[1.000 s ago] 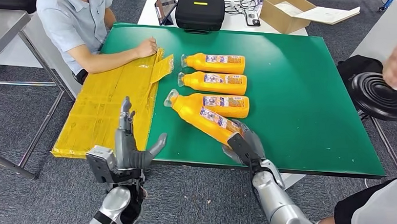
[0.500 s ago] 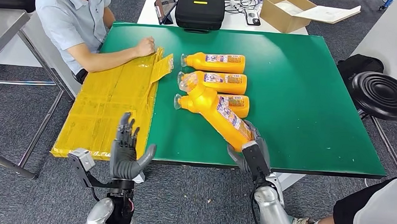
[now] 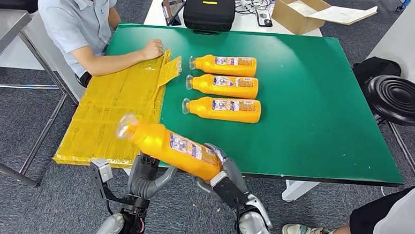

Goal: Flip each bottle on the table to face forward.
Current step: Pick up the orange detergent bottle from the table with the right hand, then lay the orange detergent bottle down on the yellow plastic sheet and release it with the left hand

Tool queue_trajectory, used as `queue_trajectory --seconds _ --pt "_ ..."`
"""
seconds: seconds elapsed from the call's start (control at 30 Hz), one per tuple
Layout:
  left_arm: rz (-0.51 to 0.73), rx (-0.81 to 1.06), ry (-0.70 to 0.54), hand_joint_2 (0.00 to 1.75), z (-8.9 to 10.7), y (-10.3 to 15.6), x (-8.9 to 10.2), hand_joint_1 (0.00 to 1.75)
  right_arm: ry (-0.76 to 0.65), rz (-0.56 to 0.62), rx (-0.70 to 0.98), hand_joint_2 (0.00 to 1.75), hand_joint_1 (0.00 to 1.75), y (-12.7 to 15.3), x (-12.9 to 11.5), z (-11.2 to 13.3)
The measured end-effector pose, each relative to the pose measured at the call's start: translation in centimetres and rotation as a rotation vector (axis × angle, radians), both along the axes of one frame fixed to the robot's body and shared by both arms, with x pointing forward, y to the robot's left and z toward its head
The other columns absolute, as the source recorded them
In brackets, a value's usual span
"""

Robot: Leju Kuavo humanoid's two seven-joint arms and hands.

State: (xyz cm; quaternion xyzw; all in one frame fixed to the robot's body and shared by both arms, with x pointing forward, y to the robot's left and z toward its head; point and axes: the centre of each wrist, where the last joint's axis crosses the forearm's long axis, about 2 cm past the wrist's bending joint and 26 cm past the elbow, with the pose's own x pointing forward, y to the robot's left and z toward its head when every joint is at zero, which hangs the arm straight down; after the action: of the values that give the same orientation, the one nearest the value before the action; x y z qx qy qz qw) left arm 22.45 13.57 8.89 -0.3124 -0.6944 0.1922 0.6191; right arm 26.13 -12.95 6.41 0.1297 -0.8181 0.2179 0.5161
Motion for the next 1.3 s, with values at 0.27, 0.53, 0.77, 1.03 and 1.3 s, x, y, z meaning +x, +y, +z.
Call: queue_trajectory --seconds 0.27,0.53,0.77,1.03,1.3 --pt "0.017 -0.005 -0.008 1.75 0.2 -0.2 0.1 0.00 -0.032 0.079 -0.001 1.75 1.75 2.4 -1.2 0.3" --pt "0.012 -0.043 -0.031 1.75 0.4 -0.2 0.1 0.00 -0.020 0.130 0.012 1.75 1.75 3.1 -1.6 0.4" --pt "-0.055 -0.197 -0.080 1.75 1.0 -0.1 0.0 1.75 0.016 0.192 -0.005 1.75 1.16 4.3 -1.6 0.3" --pt "-0.109 -0.311 -0.115 1.75 0.8 0.5 -0.3 1.75 0.037 0.290 -0.011 1.75 0.00 4.9 -2.1 -0.3" --pt "-0.141 -0.334 -0.108 1.75 0.6 0.9 -0.4 1.75 0.051 0.290 -0.023 1.75 0.00 4.7 -2.6 -0.8"
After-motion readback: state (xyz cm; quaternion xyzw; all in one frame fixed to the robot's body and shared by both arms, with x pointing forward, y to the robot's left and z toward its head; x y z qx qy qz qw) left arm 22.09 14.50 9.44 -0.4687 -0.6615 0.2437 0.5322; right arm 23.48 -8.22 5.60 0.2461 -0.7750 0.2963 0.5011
